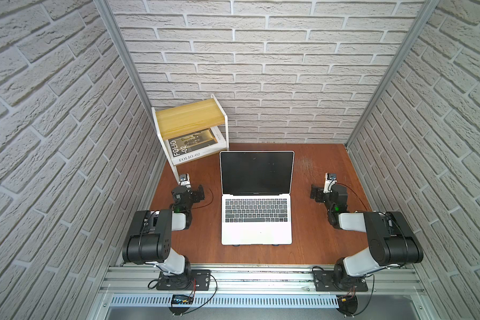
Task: Close the laptop lid and set it aside
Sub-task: Close the lid of the laptop.
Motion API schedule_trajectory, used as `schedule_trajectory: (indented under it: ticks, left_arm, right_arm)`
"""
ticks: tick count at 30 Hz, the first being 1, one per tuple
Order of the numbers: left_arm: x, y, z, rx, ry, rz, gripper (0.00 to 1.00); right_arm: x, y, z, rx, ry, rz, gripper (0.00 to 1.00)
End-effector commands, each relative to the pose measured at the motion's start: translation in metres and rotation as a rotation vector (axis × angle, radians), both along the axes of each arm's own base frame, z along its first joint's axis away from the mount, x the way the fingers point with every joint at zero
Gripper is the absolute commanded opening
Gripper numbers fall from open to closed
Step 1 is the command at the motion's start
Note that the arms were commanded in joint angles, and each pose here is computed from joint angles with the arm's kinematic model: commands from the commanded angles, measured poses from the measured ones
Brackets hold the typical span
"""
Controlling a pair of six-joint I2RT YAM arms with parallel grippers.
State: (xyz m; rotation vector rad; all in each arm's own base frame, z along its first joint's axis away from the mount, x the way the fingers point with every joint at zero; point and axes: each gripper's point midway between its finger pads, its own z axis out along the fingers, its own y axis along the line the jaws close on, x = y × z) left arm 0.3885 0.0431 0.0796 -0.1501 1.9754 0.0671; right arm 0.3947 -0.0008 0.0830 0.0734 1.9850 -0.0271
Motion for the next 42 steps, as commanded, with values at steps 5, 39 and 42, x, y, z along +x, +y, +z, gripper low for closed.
schedule_trajectory:
  ticks: [5, 39, 42]
  left_arm:
    - [0.003, 0.019, 0.013, -0.006, -0.03, 0.106, 0.98]
    - [-0.067, -0.164, 0.28, 0.078, -0.242, -0.646, 0.99]
    - [-0.069, -0.202, 0.288, 0.12, -0.214, -0.827, 0.98]
  right_arm:
    - [0.005, -0.002, 0.009, 0.018, -0.035, -0.002, 0.99]
    - [-0.133, 0.131, 0.185, 0.348, -0.039, 0.627, 0.98]
    - [-0.14, 0.141, 0.183, 0.363, -0.024, 0.656, 0.97]
